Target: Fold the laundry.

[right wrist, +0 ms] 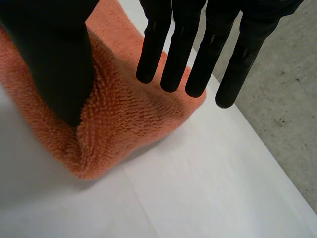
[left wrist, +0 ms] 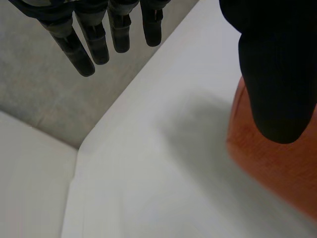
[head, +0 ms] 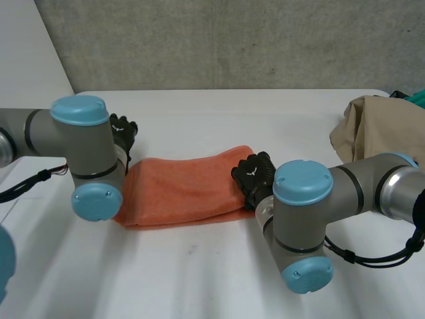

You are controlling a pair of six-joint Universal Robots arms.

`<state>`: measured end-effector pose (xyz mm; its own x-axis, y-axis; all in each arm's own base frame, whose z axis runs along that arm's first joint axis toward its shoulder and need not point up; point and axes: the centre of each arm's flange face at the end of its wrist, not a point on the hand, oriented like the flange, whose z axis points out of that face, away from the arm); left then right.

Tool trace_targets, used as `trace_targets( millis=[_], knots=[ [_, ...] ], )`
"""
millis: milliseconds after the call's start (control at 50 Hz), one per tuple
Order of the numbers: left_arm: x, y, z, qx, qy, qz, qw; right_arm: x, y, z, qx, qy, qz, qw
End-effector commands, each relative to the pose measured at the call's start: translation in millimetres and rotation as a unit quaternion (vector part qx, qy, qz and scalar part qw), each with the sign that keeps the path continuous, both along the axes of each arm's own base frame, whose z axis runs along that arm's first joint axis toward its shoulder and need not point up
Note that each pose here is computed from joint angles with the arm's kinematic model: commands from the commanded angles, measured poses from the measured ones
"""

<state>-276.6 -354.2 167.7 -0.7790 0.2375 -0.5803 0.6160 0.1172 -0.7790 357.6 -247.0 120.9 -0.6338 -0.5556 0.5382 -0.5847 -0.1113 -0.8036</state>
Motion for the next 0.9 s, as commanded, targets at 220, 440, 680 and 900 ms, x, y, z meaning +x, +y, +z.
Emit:
trace_targets(
  millis=[220, 440, 680, 900],
  knots=[
    [-1, 28, 29, -0.014, 0.045, -0.031, 0.998, -47, -8, 6, 0.041, 0.021, -0.044, 0.998],
    [2, 44, 41, -0.009, 0.066, -0.064, 0.996, -89, -35, 42, -0.123, 0.135, -0.049, 0.982],
    [0, 54, 58, -0.019, 0.097, -0.064, 0.993, 29, 106, 18, -0.235, 0.036, 0.286, 0.928],
    [-2, 59, 64, -0.014, 0.12, -0.065, 0.991, 18, 81, 36, -0.192, -0.025, 0.252, 0.948]
  ],
)
